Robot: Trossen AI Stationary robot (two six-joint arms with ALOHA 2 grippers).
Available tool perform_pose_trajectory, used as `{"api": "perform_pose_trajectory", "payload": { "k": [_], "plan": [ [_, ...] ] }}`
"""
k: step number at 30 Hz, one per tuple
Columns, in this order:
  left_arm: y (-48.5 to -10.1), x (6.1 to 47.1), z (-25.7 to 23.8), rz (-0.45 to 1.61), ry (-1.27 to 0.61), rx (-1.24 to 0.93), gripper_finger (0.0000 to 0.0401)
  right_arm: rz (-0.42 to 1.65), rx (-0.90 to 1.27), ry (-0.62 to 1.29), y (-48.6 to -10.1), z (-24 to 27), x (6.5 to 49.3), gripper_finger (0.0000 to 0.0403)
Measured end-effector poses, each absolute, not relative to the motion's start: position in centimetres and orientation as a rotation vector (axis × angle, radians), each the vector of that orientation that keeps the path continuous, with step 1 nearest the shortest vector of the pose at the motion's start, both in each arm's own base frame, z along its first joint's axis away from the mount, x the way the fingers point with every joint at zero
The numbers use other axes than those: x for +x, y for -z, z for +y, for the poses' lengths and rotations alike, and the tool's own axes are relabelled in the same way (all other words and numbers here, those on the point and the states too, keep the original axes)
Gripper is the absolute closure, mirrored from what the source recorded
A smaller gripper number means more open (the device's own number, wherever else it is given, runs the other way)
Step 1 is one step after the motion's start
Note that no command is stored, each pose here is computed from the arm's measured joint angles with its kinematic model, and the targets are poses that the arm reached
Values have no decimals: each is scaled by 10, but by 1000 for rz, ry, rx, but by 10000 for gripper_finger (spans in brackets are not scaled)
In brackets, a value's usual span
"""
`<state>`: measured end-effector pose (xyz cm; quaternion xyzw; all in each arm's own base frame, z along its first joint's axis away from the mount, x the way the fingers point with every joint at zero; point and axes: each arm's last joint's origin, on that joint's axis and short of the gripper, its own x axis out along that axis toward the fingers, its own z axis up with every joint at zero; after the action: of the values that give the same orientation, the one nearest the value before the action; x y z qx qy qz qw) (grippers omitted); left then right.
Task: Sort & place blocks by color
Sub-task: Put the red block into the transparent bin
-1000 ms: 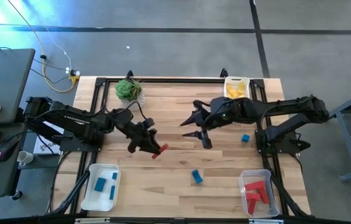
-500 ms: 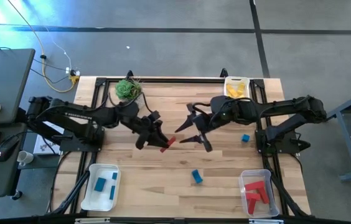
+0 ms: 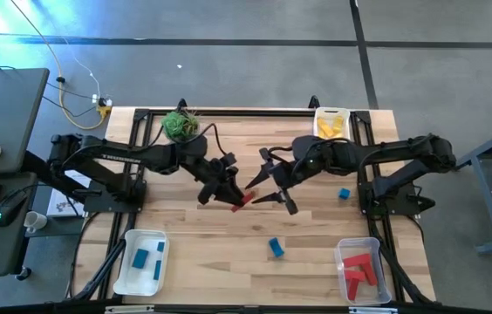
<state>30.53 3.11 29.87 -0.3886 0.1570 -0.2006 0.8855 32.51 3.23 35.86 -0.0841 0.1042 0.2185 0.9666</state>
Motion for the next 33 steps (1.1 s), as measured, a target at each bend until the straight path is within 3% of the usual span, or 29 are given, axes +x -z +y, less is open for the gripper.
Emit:
{"api": "perform_pose_trajectory", "payload": {
  "k": [13,26,33],
  "plan": [
    [-296,320,48,326,451,-804,322,265,-162,-446,-351,32,327,232],
    [-295,319,49,341,476,-805,311,298,-145,-450,-343,33,333,364],
    [-295,319,50,332,441,-801,272,357,-5,-375,-340,32,333,369]
  ]
}}
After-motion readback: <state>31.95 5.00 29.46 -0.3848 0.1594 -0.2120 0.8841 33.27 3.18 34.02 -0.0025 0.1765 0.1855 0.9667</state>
